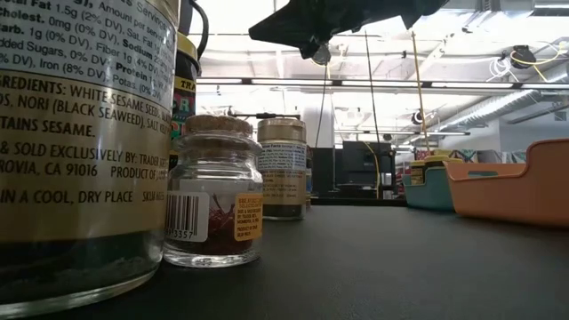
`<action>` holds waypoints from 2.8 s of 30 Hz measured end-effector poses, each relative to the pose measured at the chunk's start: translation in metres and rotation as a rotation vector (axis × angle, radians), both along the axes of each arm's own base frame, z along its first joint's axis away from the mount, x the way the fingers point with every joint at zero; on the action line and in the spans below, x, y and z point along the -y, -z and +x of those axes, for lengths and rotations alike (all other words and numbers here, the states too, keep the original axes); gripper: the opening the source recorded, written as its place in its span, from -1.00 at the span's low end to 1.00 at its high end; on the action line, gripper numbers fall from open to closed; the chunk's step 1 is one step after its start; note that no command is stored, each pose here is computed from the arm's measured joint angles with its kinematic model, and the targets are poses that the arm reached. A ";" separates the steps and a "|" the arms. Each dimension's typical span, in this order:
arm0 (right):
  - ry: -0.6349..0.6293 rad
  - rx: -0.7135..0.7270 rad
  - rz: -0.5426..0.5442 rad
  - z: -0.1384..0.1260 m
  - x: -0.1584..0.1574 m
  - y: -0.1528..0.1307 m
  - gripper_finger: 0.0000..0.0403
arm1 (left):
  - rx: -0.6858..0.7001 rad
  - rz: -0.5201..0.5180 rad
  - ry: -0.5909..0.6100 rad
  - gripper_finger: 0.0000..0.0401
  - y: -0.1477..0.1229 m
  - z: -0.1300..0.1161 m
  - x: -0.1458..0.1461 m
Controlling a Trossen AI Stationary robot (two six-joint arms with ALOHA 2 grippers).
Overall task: Sort spices by type
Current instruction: Put the yellow spice bottle into the green bin
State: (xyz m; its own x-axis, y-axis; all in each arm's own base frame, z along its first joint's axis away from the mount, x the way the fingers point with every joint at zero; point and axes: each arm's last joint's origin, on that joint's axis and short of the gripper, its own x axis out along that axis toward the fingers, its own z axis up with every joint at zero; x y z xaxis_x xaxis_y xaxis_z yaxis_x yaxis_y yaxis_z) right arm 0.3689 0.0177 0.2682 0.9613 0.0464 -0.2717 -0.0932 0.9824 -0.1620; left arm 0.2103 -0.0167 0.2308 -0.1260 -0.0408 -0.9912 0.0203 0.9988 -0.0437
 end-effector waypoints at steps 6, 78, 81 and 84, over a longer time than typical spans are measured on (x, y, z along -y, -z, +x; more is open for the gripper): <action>-0.001 0.002 0.000 0.000 0.000 0.000 -1.00 | -0.035 0.003 0.000 0.25 -0.013 -0.002 0.000; 0.170 -0.600 0.176 0.098 0.153 0.033 0.77 | 1.571 0.264 0.046 0.25 -0.022 -0.085 -0.039; 0.170 -0.601 0.176 0.098 0.153 0.033 0.77 | 1.570 0.264 0.045 0.25 -0.022 -0.084 -0.039; 0.173 -0.608 0.179 0.101 0.154 0.040 0.77 | 1.570 0.264 0.045 0.25 -0.022 -0.084 -0.039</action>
State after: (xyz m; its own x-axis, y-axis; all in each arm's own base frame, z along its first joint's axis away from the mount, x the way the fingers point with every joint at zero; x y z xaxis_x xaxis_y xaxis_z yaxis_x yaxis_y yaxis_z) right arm 0.4697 -0.1360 0.2281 0.6365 0.0002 -0.7713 0.0450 0.9983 0.0374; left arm 0.1258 0.0224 0.2524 0.9865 0.1206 -0.1107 -0.0947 0.9721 0.2148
